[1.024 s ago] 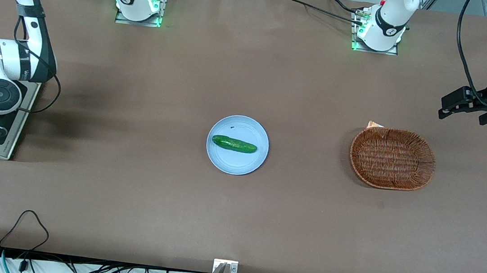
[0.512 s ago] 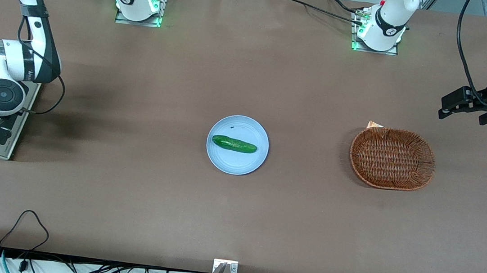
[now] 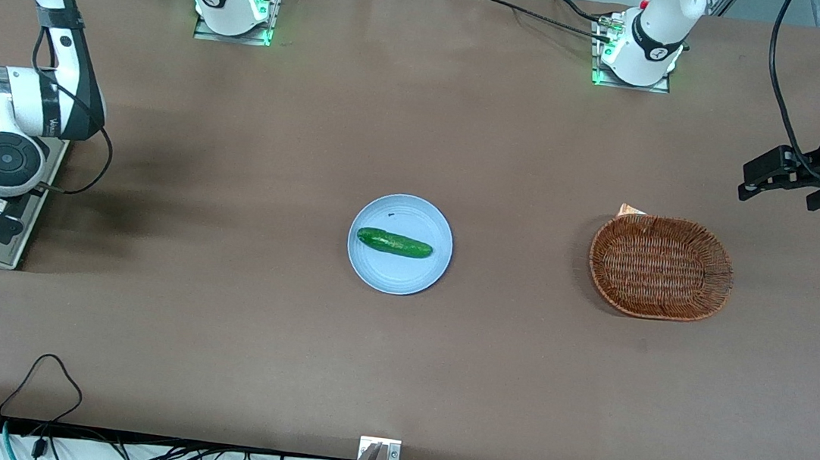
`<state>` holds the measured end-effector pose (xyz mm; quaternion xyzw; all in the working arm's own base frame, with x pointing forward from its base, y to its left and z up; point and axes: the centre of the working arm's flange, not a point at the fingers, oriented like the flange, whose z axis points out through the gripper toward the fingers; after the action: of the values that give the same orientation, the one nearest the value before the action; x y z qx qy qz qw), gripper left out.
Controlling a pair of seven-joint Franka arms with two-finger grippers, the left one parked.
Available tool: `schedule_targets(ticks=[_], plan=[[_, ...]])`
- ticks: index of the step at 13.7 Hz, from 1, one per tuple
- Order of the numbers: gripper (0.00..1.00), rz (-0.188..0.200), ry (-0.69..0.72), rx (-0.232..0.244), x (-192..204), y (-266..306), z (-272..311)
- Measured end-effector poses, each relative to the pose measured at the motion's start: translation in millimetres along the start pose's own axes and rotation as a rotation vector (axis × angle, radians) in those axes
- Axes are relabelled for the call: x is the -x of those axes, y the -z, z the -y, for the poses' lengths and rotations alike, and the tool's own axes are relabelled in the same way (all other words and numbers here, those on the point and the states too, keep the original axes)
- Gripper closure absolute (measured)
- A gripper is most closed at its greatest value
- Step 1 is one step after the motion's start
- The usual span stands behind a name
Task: Open oven door with right arm only
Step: 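Pull the door handle down with the right gripper, swinging the door open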
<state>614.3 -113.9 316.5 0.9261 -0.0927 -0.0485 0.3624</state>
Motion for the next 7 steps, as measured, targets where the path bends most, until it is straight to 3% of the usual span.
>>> schedule_targets(ticks=[7], plan=[[0.99, -0.004, 0.004, -0.066, 2.9, 7.0, 18.1]])
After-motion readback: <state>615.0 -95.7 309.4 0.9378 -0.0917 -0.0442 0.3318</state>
